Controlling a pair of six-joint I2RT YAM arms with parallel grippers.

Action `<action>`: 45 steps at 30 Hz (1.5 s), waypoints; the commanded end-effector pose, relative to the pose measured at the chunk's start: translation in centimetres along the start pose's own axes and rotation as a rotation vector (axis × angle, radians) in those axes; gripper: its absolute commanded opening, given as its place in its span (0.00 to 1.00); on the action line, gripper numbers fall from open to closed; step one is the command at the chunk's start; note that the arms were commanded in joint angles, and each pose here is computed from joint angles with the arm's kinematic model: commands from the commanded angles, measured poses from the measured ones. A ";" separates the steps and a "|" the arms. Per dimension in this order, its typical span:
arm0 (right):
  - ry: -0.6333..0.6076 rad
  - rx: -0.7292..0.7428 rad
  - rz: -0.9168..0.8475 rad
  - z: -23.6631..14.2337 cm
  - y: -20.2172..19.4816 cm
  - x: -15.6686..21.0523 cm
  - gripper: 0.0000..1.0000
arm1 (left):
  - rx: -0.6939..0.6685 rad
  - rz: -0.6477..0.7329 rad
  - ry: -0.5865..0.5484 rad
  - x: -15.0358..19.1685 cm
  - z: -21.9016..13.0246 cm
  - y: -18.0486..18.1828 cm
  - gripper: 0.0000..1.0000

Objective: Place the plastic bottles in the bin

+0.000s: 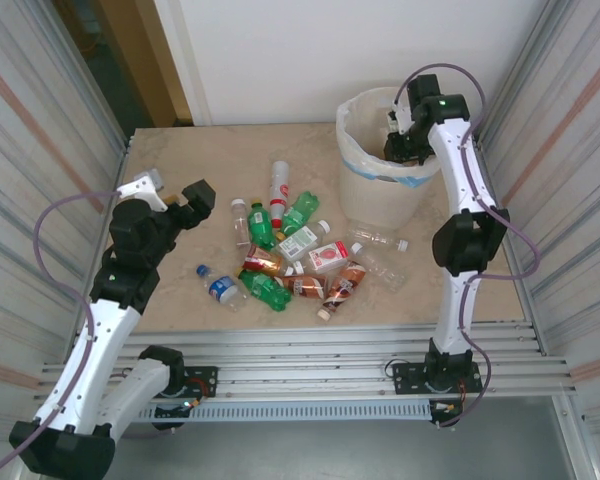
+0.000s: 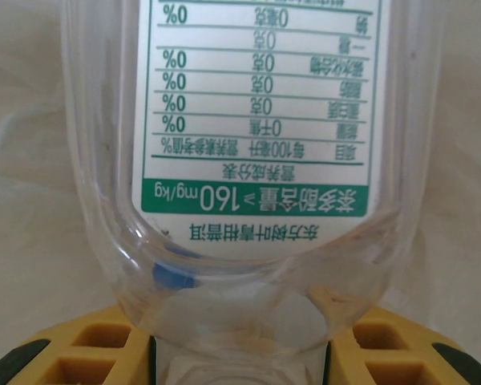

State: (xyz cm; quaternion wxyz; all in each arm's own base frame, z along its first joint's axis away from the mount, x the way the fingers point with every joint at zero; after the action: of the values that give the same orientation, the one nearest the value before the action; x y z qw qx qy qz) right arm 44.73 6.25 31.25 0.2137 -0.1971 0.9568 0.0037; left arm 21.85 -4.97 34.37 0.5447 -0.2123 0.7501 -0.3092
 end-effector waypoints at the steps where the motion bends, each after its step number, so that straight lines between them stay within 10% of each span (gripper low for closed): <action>1: 0.028 0.040 -0.043 0.5 0.3 -0.2 0.16 | -0.041 0.017 0.000 -0.4 -0.1 0.2 0.99; 13: -0.042 0.086 -0.048 -1.3 0.4 -1.2 0.65 | -0.163 -0.029 0.087 0.7 0.3 1.6 0.99; 45: -0.663 0.228 0.104 -18.6 3.5 2.3 0.98 | -0.585 -0.207 0.574 13.8 -3.2 8.8 0.93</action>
State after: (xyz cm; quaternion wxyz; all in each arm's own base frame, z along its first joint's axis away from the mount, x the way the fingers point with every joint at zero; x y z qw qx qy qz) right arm 35.06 6.94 44.96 0.4796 -0.1378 0.8661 -0.0306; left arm 15.24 -6.63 20.79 0.2268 -0.3087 0.9030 -0.1944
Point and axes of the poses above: each hand's point on the last joint's axis, 136 mm out from that joint toward the fingers, its own z axis out along the fingers, its own y axis along the line the jaws close on, x = y × z, the point moved 10 cm from there along -z, back along the fingers, and after that the axes turned 10 degrees about -z, right-handed, at the moved point
